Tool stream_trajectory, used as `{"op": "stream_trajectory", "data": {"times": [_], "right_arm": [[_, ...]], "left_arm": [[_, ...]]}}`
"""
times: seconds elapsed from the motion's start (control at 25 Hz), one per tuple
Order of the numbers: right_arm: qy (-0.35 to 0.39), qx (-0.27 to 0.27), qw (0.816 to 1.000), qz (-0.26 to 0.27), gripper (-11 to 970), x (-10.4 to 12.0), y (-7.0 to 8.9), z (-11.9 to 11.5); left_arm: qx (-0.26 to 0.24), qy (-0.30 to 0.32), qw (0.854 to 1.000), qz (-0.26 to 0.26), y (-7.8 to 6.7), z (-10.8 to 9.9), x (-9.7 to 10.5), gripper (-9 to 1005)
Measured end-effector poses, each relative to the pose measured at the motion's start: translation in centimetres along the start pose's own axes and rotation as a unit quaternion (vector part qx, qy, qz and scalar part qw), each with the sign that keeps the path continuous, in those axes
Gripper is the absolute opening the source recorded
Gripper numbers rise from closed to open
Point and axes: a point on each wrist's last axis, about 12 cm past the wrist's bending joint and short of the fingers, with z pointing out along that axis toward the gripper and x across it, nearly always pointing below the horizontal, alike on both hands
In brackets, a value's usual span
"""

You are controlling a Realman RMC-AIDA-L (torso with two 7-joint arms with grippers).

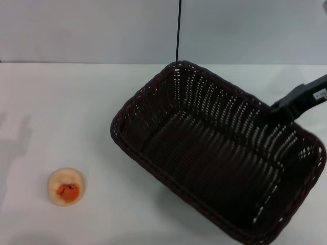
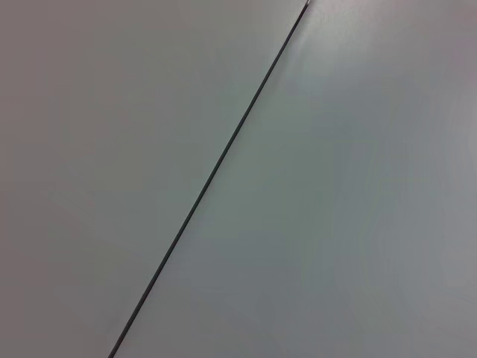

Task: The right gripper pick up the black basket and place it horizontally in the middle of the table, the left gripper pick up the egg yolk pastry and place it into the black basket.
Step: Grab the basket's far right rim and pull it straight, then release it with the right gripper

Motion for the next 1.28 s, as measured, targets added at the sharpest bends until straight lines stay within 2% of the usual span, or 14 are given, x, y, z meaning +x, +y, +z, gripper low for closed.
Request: {"op": "stream_trajectory", "data": {"times": [0.32, 0.56, 0.8, 1.0, 1.28], "right_arm": [[-0.058, 0.008, 0.998, -0.007, 193, -0.4, -0.4, -1.8], [-0.107, 0.008, 0.994, -0.036, 190, -1.4, 0.0, -3.4], [-0.118, 0.029, 0.986, -0.114, 187, -2.5, 0.4, -4.4], [-0.149, 0.012, 0.97, -0.191, 188, -3.2, 1.2, -4.1], [-0.173, -0.007, 0.957, -0.233, 188, -3.0, 1.6, -4.0]], "left_arm": [[-0.002, 0.001, 1.0, 0.001, 0.0, 0.0, 0.0, 652], [-0.004, 0.001, 1.0, 0.0, 0.1, 0.0, 0.0, 652], [-0.008, 0.004, 1.0, -0.002, 0.2, 0.1, 0.2, 651], [-0.011, 0.009, 1.0, -0.002, 0.2, 0.1, 0.3, 651], [-0.015, 0.011, 1.0, -0.003, 0.2, -0.2, 0.3, 651]]}}
